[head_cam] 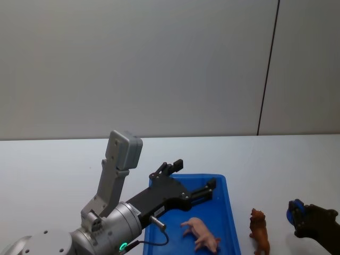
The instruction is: Pick up the two dolls from the table and place them into the box.
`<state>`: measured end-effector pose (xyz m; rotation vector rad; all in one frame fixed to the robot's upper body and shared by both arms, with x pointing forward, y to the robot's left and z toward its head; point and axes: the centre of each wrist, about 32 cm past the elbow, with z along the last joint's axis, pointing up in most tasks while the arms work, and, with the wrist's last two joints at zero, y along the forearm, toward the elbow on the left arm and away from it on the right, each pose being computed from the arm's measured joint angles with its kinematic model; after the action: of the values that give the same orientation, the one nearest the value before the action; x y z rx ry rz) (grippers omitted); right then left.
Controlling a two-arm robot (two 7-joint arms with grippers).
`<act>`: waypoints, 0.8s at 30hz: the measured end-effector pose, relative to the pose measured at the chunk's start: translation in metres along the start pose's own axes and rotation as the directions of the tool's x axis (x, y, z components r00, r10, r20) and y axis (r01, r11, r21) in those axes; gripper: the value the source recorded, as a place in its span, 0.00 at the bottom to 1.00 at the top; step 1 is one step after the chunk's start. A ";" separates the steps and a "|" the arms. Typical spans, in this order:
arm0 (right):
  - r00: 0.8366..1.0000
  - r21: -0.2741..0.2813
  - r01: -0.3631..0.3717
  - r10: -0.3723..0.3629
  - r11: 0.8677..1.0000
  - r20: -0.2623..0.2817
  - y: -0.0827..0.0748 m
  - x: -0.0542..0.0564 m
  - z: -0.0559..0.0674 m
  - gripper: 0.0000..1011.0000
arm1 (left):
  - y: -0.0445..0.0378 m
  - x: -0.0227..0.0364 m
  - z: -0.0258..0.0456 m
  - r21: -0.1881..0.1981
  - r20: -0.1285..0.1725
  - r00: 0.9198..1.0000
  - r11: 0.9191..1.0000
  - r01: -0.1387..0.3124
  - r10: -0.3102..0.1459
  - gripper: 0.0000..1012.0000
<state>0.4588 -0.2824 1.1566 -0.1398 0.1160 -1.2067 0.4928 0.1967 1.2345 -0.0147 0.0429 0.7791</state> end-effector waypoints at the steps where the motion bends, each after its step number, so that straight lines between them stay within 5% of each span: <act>1: 1.000 0.004 0.001 -0.001 1.000 0.001 0.000 0.000 0.001 0.09 | 0.0000 0.0000 0.0000 0.000 0.000 1.000 1.000 0.000 0.000 0.99; 24: 1.000 0.057 0.005 -0.006 0.998 0.021 -0.005 -0.002 0.010 0.09 | 0.0000 0.0000 0.0000 -0.001 0.000 1.000 1.000 0.000 0.000 0.99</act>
<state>0.4552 -0.2815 1.1670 -0.1028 0.0627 -1.2127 0.4927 0.1967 1.2345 -0.0151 0.0424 0.7790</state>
